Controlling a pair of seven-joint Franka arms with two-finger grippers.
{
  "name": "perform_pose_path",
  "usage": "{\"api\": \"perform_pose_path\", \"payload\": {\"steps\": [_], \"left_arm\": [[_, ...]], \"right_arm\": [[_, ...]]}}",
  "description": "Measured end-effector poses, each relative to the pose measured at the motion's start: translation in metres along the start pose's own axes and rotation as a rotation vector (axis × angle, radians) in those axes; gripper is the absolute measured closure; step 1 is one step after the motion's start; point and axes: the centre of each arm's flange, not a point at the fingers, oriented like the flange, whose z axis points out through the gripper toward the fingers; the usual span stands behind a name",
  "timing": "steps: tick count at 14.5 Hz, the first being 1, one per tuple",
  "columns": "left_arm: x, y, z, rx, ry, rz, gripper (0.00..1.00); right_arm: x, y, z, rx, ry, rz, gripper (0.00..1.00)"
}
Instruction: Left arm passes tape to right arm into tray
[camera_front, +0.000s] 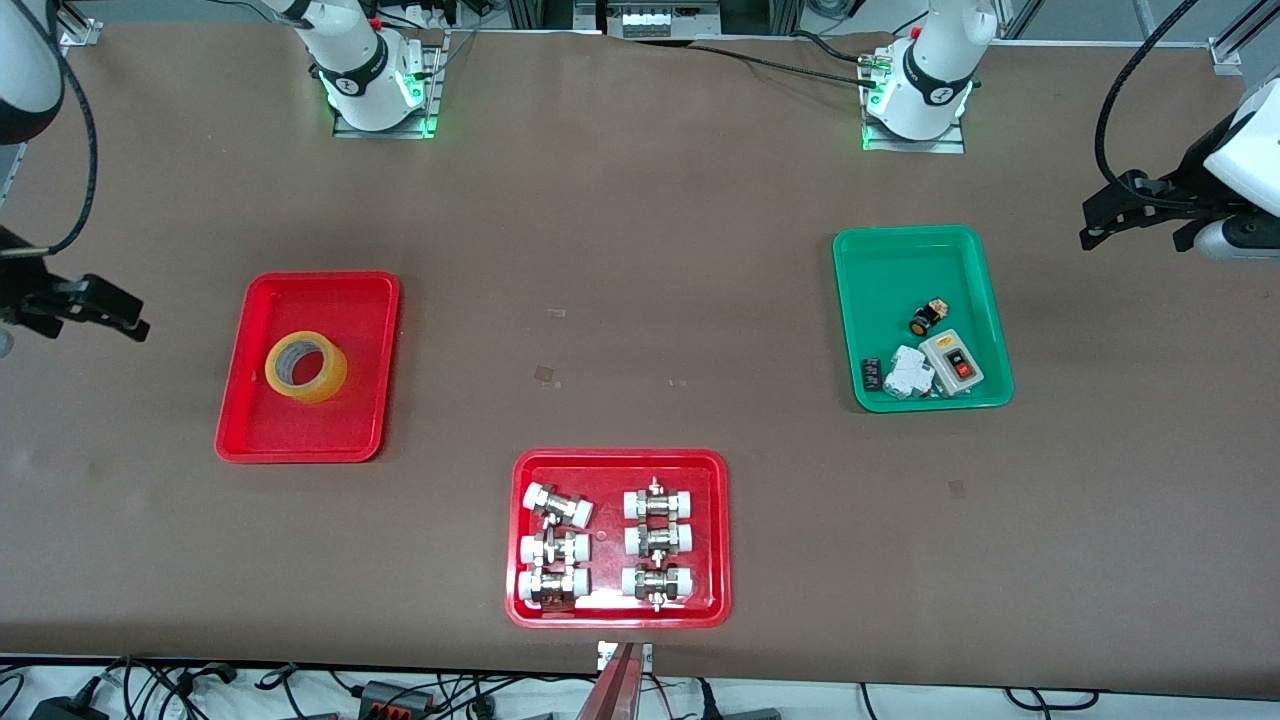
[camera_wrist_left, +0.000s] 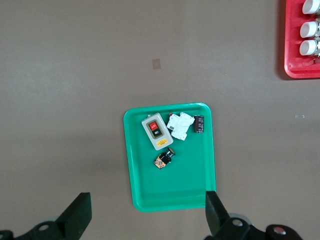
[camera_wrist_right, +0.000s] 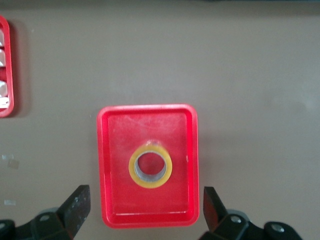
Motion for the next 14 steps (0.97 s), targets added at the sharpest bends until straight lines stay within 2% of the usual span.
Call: {"api": "perform_pose_path", "payload": {"steps": [5, 14], "left_arm": [[0.0, 0.0, 0.0, 0.0, 0.0, 0.0, 0.0], [0.0, 0.0, 0.0, 0.0, -0.001, 0.0, 0.0]], "right_arm": [[-0.032, -0.001, -0.012, 0.009, -0.044, -0.003, 0.0], [-0.034, -0.003, -0.02, 0.01, -0.054, -0.007, 0.0]]}}
